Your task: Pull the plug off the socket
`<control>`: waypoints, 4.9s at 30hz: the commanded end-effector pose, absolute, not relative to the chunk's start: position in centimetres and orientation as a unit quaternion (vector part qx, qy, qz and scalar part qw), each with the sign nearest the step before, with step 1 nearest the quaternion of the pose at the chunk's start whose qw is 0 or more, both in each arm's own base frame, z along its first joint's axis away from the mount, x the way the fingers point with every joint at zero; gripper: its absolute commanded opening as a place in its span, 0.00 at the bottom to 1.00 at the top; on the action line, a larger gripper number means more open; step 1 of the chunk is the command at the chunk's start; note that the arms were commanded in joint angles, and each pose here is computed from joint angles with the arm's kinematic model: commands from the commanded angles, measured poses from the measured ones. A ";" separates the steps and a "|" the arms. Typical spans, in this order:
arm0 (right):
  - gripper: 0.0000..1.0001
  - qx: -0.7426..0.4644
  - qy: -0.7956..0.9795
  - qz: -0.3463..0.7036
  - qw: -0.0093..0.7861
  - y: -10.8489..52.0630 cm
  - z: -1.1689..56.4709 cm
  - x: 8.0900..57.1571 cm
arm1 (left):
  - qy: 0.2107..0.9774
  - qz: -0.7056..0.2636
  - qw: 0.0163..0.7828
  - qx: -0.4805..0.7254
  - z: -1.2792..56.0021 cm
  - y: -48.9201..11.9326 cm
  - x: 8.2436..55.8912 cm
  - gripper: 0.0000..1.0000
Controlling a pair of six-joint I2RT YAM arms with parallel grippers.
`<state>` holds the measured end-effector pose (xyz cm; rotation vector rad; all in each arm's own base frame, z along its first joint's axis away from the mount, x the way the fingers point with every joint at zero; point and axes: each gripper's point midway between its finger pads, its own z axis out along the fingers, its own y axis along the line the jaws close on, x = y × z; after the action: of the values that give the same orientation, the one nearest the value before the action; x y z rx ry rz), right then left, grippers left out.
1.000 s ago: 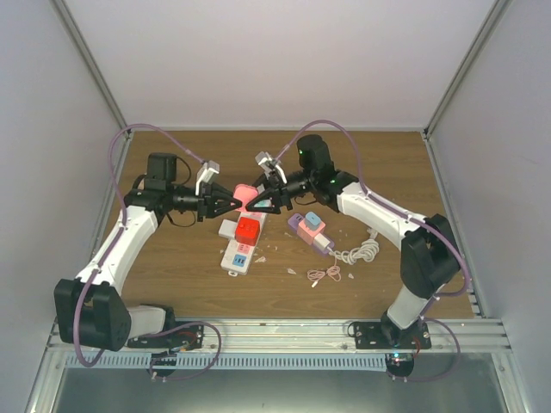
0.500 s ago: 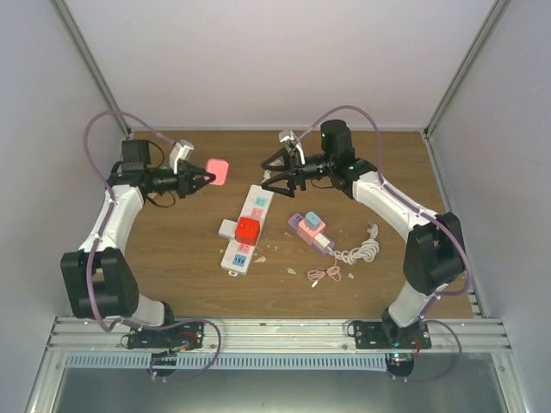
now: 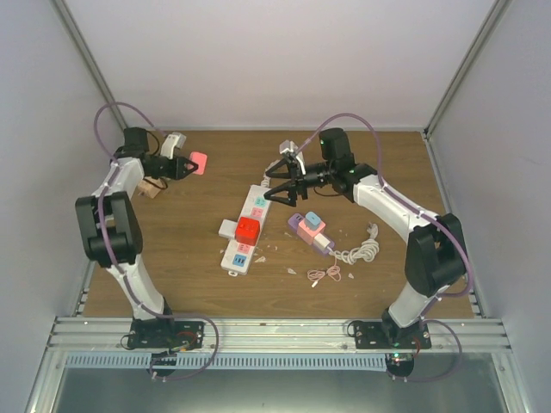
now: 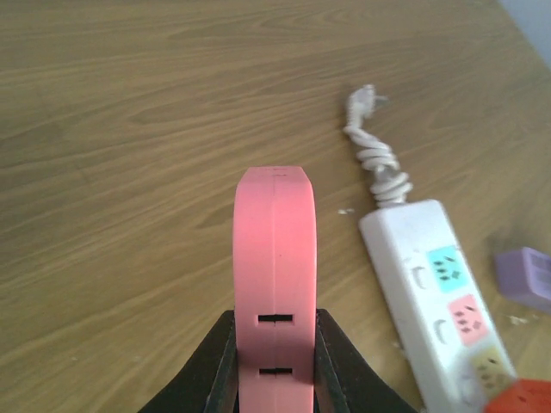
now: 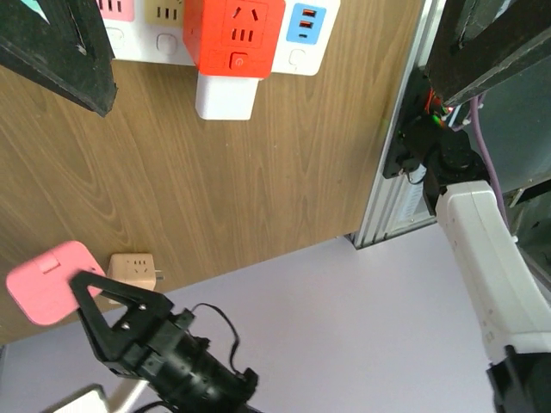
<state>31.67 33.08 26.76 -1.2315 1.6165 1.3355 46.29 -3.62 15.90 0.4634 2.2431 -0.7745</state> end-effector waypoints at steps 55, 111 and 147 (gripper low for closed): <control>1.00 -0.600 0.715 0.251 0.255 41.3 10.5 30.3 | 0.835 -0.202 0.425 0.287 18.7 -1.7 44.6 0.99; 0.06 -0.659 0.707 0.217 0.139 36.8 5.9 25.3 | 0.619 -0.223 0.384 0.648 8.2 -10.4 29.6 0.29; 0.07 -0.661 0.701 0.221 0.150 37.1 6.4 25.4 | 0.594 -0.216 0.342 0.695 6.0 -15.3 28.5 0.63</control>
<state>27.59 38.73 8.30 -1.8216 1.9128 0.6085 28.19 -15.39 6.72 1.7922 1.5399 -0.5881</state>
